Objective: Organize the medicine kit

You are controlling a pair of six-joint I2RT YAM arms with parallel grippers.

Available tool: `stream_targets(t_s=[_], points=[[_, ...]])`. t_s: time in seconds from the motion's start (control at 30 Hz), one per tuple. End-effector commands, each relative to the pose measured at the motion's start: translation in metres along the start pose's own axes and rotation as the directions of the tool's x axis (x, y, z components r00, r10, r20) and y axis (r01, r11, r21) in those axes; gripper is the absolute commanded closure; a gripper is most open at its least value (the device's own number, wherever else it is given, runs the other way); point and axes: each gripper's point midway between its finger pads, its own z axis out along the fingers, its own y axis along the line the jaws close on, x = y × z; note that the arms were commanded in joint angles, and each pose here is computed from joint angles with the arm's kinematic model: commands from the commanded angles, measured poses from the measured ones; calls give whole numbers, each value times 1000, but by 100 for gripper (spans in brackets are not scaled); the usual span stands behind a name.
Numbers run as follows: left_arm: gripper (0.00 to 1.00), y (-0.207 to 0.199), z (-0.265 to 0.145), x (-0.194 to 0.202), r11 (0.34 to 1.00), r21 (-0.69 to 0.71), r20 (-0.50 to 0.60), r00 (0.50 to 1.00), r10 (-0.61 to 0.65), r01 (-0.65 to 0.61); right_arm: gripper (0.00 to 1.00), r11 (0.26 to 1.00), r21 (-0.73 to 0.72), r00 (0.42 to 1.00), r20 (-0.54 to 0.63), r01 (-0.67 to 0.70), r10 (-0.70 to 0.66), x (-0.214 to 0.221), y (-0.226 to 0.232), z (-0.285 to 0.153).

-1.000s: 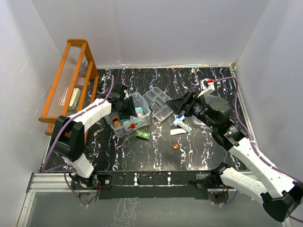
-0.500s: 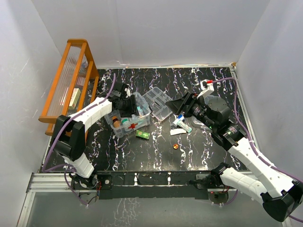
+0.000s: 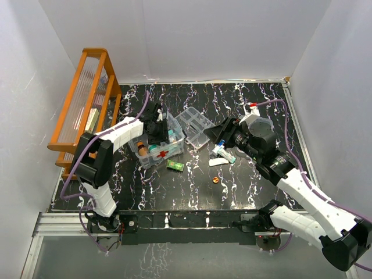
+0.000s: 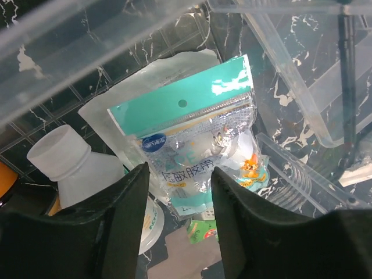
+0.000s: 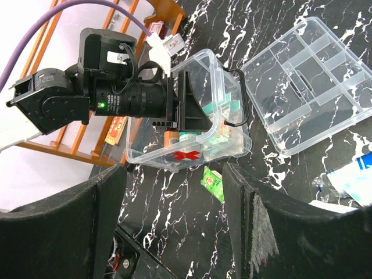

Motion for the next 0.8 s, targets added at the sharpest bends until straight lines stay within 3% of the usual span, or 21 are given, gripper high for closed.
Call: stream_targets(t_s=[0.0,0.27,0.47,0.6,0.77], points=[[58,-6,-2,3,999,49,-17,1000,-1,2,35,1000,17,999,49,-10,9,-11,-1,1],[69,-16,-5,15,993,114,-58,998,4,3,35,992,116,997,60,-50,43,-6,-23,2],[70,-22,-16,18,989,146,-66,998,23,-13,36,921,376,994,54,-106,93,12,-77,0],[63,-25,-30,11,988,151,-33,999,36,-31,36,837,547,999,-7,-23,32,26,-116,-4],[57,-20,-48,-3,993,100,29,998,57,-59,35,772,595,973,-189,223,-136,44,-148,-5]])
